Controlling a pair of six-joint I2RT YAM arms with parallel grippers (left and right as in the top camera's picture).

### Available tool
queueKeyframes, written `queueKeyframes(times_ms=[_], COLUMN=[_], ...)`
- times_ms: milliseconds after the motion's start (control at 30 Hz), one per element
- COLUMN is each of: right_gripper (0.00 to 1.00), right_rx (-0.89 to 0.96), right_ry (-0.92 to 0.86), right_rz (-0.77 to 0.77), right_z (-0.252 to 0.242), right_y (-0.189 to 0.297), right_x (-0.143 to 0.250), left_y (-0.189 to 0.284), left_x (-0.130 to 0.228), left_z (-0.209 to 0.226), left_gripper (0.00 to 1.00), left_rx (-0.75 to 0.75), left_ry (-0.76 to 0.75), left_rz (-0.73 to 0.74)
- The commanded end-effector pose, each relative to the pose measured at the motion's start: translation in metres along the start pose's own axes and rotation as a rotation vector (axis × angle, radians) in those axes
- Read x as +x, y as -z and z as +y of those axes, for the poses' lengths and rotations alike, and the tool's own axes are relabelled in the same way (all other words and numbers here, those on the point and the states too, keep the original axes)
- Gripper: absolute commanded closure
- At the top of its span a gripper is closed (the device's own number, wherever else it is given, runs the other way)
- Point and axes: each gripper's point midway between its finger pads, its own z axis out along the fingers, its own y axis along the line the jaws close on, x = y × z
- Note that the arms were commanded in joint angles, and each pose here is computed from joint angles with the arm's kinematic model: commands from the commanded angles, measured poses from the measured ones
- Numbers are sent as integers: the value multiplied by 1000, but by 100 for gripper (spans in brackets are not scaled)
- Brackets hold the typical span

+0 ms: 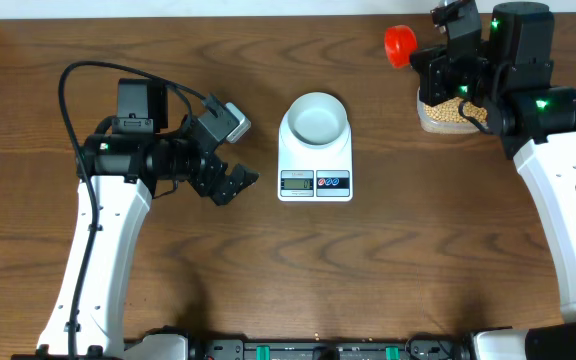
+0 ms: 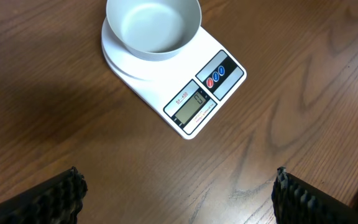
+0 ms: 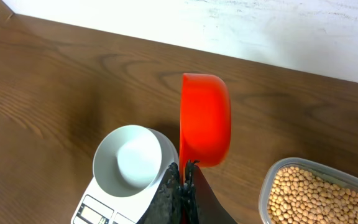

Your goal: Scoop item into bowl and weigh 50g on scale

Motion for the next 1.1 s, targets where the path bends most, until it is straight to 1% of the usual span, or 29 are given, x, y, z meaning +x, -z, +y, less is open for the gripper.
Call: queueKeyframes(times_ms=[0,433,900,1067], right_gripper=[99,99,99,99], right_rx=[-17,-17,-18,-19], right_ry=[24,24,24,15], right_rz=[-19,-19,-18,4], right_z=[6,6,6,7], right_y=[3,3,3,3], right_x=[-7,-7,-7,-2], left_y=[7,8,20,18], left_x=[-9,-10,-15,-12], left_z=[5,4,-1,-2], left_gripper=[2,2,2,2], left_rx=[-27,-29,-50,-45], left_ry=[-10,-13,-35,-30], left_rz=[-17,-20,-47,-40])
